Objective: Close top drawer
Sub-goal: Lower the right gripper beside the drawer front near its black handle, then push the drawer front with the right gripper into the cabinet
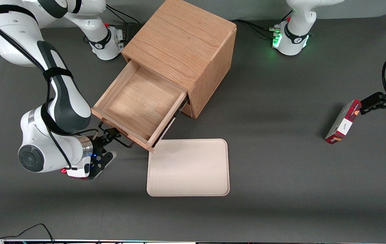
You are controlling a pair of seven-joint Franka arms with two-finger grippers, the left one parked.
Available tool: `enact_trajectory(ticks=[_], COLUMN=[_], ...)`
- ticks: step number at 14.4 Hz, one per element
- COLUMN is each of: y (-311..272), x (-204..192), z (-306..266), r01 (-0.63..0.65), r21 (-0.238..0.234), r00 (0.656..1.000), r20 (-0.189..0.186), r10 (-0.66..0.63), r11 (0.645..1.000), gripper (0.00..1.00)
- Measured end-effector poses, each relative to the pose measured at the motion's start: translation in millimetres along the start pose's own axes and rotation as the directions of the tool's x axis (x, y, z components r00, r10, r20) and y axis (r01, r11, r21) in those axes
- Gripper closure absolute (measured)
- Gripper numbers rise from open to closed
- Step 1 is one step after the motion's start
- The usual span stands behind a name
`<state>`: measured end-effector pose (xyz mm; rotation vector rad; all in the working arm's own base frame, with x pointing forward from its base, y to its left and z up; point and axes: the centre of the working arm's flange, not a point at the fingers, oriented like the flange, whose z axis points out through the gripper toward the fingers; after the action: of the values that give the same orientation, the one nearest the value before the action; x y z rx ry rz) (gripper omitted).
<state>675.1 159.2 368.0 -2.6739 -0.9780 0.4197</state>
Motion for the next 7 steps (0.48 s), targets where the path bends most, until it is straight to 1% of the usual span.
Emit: enact_trajectory(ticks=[3, 5, 7], y=[-10.3, -16.6, -21.6], x=[-8.9, -14.0, -18.3], z=[-5.0, -6.3, -1.8], r01=[-0.010, -0.020, -0.033], r21=[0.014, 0.045, 0.073], r00=[1.000, 1.000, 0.999], r20=[-0.001, -0.008, -0.002], r10=[0.010, 0.020, 0.033], r11=[1.000, 0.999, 0.997], gripper=[0.00, 0.00, 0.00])
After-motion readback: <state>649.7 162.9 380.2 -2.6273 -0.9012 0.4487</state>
